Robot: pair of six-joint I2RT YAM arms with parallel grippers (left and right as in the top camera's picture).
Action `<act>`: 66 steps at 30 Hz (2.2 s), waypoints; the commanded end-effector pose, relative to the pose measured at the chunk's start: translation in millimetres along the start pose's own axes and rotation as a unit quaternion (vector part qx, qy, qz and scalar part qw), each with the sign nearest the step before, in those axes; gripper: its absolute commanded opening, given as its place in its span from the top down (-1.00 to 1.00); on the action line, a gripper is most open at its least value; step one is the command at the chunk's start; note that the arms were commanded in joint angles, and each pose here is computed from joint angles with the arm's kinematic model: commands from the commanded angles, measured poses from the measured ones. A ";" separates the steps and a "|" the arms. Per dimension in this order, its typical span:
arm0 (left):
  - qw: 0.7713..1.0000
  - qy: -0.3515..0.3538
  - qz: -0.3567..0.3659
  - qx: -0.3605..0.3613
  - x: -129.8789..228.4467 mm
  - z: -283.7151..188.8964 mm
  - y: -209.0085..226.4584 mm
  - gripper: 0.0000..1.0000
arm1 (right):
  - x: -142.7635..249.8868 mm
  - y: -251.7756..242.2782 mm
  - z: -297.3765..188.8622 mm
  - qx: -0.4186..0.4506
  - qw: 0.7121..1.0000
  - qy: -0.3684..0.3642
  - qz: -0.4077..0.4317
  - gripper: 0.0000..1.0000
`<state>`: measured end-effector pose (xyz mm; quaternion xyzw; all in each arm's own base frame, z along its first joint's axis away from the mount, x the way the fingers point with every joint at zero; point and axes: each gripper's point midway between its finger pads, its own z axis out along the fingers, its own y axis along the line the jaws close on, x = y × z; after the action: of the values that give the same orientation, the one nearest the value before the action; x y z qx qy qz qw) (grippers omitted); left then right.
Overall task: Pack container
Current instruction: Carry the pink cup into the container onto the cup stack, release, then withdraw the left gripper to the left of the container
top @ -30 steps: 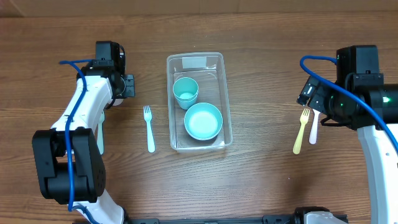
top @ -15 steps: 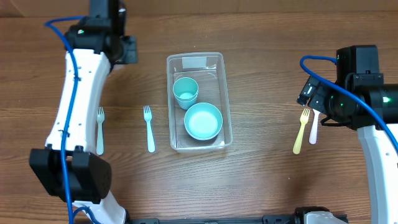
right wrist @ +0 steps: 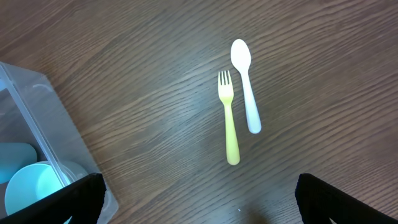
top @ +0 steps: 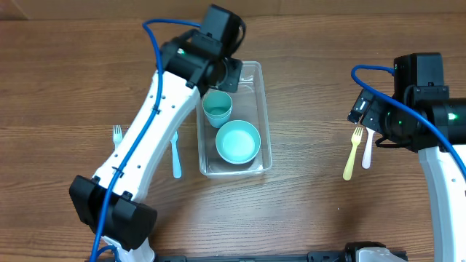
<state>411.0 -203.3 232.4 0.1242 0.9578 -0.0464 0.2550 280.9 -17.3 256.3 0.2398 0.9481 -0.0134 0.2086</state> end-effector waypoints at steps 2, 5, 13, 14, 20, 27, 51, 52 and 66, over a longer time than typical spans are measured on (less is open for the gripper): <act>0.999 0.034 -0.007 0.005 22.6 20.8 -10.9 0.92 | -2.6 -0.7 -3.0 -0.001 1.000 -0.007 0.003 -1.00; 0.999 0.049 -0.010 0.002 32.4 28.2 -9.5 0.92 | -2.7 -0.7 -3.0 -0.001 1.000 -0.007 0.003 -1.00; 0.997 0.069 -0.011 0.023 44.0 34.9 -16.7 0.92 | -2.6 -0.7 -3.0 -0.001 1.000 -0.007 0.003 -1.00; 0.997 0.069 -0.011 0.023 43.7 34.9 -16.8 0.92 | -2.6 -0.7 -3.0 -0.001 1.000 -0.007 0.003 -1.00; 0.997 0.069 -0.010 0.024 44.4 34.7 -18.1 0.92 | -2.7 -0.7 -3.0 -0.001 1.000 -0.007 0.003 -1.00; 0.997 0.069 -0.005 0.026 45.1 34.3 -22.1 0.92 | -2.7 -0.7 -3.0 -0.001 1.000 -0.007 0.003 -1.00; 0.998 0.062 -0.004 0.010 42.5 34.9 -16.8 0.88 | -2.6 -0.7 -3.0 -0.001 1.000 -0.007 0.003 -1.00; 0.998 0.062 -0.004 0.010 42.5 34.9 -16.8 0.78 | -2.7 -0.7 -3.0 -0.001 1.000 -0.007 0.003 -1.00; 0.986 0.043 -0.130 -0.092 32.2 35.9 58.9 -0.48 | -2.6 -0.7 -3.0 -0.001 1.000 -0.007 0.003 -1.00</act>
<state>402.9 -190.2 189.6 0.0801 0.9722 -0.0119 0.2196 280.9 -17.3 256.3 0.2398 0.9481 -0.0134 0.2086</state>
